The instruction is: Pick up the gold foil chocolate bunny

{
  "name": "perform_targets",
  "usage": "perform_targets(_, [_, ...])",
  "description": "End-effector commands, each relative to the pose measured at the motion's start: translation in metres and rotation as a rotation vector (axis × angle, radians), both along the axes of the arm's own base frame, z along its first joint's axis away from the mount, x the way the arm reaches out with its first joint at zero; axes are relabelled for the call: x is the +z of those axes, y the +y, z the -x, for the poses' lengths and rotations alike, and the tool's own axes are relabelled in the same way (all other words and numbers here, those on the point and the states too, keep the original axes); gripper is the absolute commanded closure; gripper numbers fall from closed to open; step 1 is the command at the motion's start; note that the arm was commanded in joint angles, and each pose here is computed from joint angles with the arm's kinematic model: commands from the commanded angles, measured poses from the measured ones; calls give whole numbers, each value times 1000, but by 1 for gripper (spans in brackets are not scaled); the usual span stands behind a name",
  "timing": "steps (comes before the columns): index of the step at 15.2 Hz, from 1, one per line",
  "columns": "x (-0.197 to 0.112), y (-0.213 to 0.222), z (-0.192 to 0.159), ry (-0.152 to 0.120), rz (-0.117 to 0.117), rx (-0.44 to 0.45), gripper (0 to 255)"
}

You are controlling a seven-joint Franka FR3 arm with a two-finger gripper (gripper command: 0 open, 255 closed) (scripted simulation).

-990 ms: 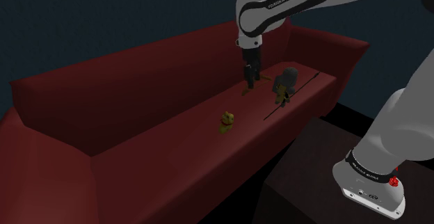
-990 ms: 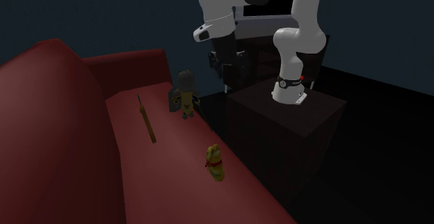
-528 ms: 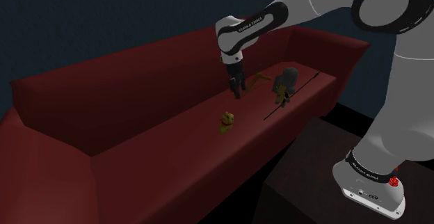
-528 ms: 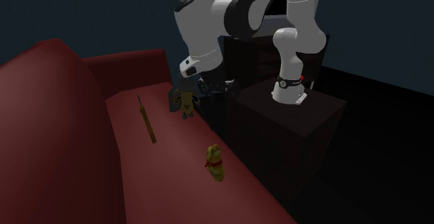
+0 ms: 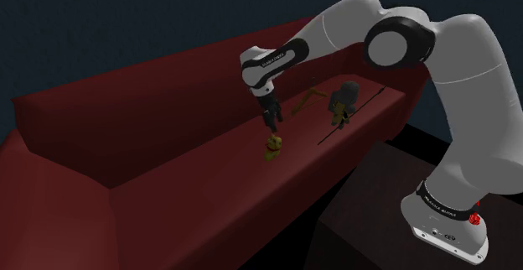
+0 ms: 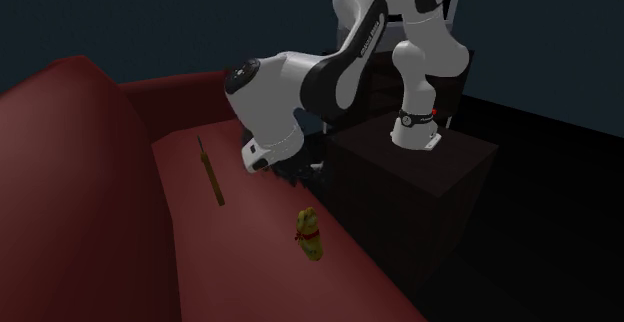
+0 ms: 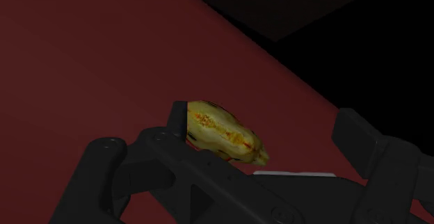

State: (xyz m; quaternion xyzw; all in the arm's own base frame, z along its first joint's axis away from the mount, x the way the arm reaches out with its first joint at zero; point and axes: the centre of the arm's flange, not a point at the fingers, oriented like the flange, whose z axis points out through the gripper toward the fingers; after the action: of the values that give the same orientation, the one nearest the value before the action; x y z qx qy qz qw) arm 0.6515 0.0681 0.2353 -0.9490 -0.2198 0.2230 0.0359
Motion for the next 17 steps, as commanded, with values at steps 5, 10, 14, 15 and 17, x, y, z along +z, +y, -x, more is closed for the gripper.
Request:
perform_targets(5, [-78, 25, -44, 75, 14, 72, 0])
perform_targets(10, [-109, 30, -51, 90, 16, 87, 0])
perform_targets(14, [-133, 30, -51, 90, 16, 87, 0])
perform_targets(15, [-133, 30, -51, 90, 16, 87, 0])
perform_targets(17, [-133, 30, -51, 90, 17, 87, 255])
